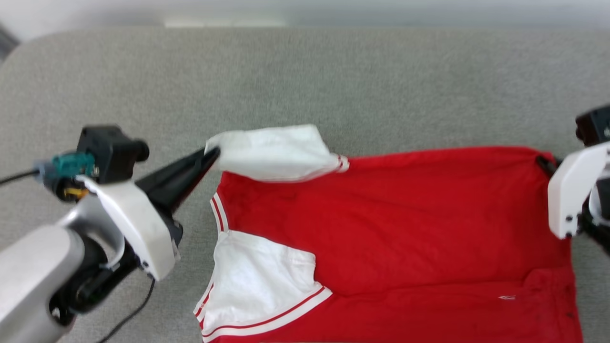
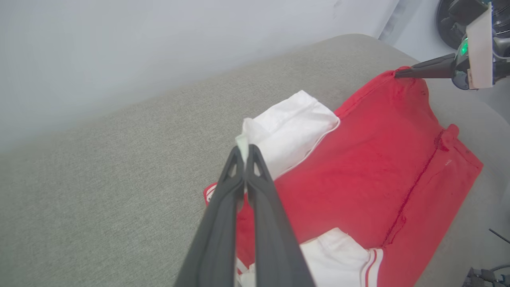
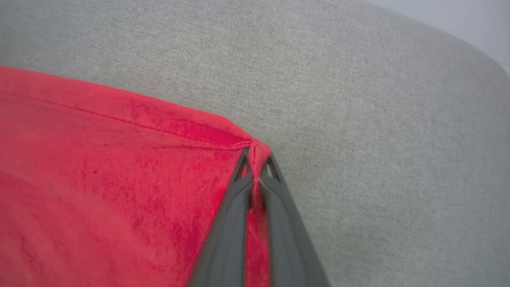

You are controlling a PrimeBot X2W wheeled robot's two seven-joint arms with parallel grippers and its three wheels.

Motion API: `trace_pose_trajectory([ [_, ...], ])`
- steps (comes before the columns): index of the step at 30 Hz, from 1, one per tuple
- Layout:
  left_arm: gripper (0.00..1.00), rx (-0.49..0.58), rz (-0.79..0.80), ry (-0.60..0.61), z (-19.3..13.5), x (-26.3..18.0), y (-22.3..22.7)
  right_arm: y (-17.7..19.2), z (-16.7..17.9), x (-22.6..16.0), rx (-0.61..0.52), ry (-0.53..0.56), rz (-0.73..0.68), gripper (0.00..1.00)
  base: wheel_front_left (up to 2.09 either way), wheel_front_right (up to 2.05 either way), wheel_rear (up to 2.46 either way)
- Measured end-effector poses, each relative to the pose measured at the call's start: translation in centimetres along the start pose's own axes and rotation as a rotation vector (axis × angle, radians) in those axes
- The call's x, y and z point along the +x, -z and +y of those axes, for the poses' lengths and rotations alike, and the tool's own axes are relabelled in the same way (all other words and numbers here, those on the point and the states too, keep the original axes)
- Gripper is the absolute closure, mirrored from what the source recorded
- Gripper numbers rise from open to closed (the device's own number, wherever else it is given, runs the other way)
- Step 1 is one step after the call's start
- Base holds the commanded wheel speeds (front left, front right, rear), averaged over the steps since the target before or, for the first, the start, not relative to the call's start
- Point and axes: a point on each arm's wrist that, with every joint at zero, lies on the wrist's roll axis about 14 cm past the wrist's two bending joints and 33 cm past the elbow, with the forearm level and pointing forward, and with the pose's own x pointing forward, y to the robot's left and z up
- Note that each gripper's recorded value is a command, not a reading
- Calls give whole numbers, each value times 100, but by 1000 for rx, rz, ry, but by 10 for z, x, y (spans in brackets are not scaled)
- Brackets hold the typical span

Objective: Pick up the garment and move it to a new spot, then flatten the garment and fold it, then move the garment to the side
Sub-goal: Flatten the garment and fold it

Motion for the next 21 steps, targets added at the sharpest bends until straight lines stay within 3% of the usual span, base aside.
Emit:
trace_pose_trajectory([
  [5, 100, -35, 1, -17, -15, -25, 9, 9, 8, -30, 73, -3, -84, 100, 0, 0, 0],
  [10, 100, -124, 52, -33, -36, -53, 42, 41, 22, -56, 123, -3, -108, 100, 0, 0, 0],
  [21, 100, -245, 290, -36, -64, -77, 131, 92, 36, -76, 190, -5, -49, 100, 0, 0, 0],
])
